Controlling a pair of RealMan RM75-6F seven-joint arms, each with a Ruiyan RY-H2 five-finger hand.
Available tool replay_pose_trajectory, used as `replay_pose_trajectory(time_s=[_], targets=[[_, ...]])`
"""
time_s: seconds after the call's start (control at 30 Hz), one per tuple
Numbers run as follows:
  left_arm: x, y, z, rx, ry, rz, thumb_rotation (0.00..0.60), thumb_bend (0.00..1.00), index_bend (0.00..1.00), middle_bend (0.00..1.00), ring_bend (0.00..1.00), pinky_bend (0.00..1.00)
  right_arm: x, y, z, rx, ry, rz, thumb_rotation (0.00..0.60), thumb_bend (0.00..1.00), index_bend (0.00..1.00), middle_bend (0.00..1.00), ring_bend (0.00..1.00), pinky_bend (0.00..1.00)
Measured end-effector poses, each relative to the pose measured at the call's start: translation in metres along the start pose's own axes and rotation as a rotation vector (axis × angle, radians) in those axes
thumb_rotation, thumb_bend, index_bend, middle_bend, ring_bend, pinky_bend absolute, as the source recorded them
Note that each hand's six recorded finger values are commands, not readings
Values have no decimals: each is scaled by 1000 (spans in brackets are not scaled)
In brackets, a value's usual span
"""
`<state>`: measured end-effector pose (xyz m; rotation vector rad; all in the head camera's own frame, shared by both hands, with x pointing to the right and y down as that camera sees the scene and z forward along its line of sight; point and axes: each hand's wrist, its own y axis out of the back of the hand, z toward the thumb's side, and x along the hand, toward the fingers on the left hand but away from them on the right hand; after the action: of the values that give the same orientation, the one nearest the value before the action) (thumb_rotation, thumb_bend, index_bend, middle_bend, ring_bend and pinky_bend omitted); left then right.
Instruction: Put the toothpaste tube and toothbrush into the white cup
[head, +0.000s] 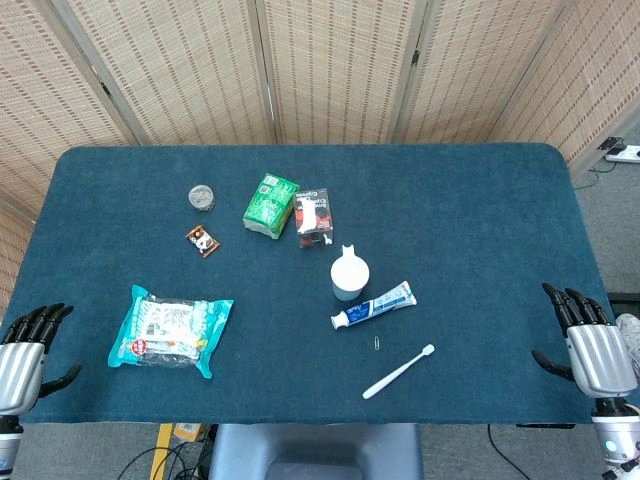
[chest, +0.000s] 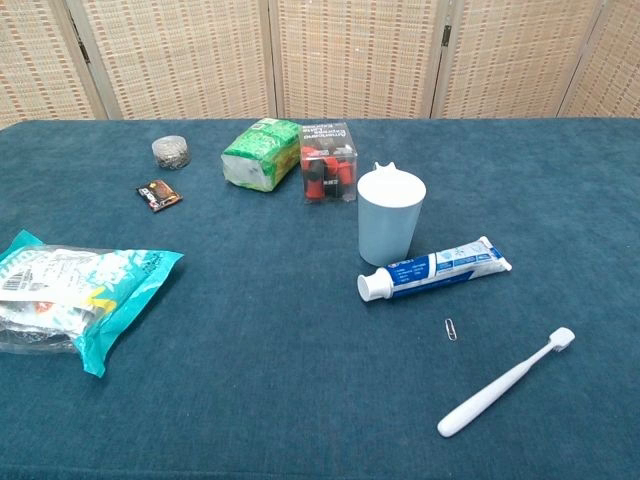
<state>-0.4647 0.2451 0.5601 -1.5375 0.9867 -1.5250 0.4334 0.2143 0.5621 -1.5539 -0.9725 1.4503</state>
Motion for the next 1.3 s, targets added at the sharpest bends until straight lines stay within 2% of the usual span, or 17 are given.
replay_pose_trajectory(time_s=[0.57,0.73,0.97,1.3], targets=[[-1,1,2,-4,-2,6,600,249,177,170,142,198,-5,-3,6,-2,34,14,600,74,0,226,159,202],[-2,2,1,-6,2,8,600,248,177,170,141,198,-16,-7,18,2,81,39,600,112,22,238,170,202],[-1,5,0,-12,2,20,600,248,178,170,141,198,-41,-21,41,18,157,106,600,112,37,242,170,202],[-5,8,-6,-18,20,24,600,249,177,170,141,198,-81,-53,101,58,322,224,600,156,80,256,170,202]])
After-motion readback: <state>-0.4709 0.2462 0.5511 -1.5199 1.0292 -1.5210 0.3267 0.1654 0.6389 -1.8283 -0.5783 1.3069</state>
